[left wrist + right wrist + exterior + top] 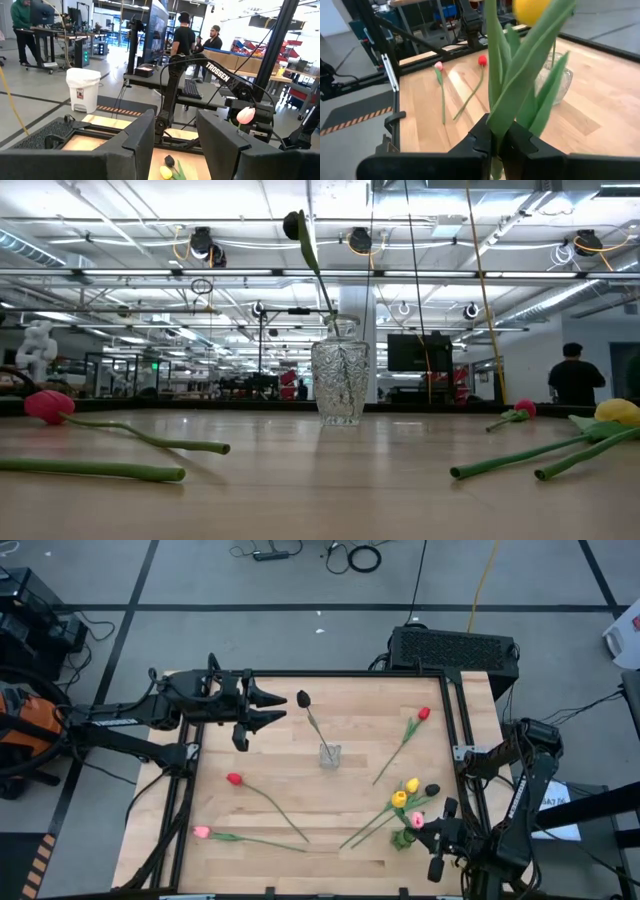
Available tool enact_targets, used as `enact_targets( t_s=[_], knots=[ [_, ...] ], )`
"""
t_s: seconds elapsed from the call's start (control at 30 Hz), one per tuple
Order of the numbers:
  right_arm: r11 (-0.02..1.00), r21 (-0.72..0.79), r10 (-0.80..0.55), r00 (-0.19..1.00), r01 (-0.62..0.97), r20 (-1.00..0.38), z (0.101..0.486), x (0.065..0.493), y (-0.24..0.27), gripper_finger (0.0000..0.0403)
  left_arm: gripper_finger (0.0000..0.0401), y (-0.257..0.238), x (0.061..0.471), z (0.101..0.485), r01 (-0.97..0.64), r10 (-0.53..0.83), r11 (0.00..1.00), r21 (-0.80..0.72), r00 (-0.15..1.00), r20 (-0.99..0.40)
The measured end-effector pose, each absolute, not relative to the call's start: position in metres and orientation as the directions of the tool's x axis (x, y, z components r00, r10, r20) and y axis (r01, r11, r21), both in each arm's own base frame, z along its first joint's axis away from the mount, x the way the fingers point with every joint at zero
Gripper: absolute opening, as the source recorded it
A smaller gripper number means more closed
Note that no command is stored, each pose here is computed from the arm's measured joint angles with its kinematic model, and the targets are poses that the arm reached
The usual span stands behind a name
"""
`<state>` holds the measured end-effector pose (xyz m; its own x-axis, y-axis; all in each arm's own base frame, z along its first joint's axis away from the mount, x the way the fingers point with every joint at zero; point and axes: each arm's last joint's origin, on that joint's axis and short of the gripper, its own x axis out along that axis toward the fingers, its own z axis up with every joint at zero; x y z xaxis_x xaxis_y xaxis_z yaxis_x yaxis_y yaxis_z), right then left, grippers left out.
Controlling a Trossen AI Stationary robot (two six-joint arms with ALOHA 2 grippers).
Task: Sort flowers into vase by color
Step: Put the top pink flower into the green vase, then put the top red flower into the transparent vase
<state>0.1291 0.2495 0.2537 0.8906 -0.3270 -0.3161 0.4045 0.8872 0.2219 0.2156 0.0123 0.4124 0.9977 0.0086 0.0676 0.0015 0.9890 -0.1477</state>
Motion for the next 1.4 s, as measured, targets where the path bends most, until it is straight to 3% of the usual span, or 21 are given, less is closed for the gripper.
enact_targets(
  t_s=[0.37, 0.87, 1.17, 1.4],
  knots=[
    [0.864, 0.282, -0.295, 0.875, 0.416, -0.385, 0.263, 0.126, 0.243, 0.0032, 0.0153, 0.012, 0.216, 0.413, 0.002, 0.008, 0.989, -0.148, 0.998, 0.068],
    [0.881, 0.252, -0.265, 0.858, 0.402, -0.441, 0.27, 0.123, 0.239, 0.0149, 0.0153, 0.012, 0.216, 0.412, 0.002, 0.008, 0.989, -0.149, 0.998, 0.067],
    [0.836, 0.388, -0.088, 0.793, 0.388, -0.603, 0.307, 0.107, 0.209, 0.0157, 0.0153, 0.012, 0.216, 0.411, 0.002, 0.006, 0.988, -0.151, 0.999, 0.054],
    [0.738, 0.521, 0.019, 0.759, 0.429, -0.651, 0.332, 0.092, 0.177, 0.0148, 0.0153, 0.012, 0.216, 0.403, -0.014, 0.009, 0.988, -0.156, 0.999, -0.032]
  ],
)
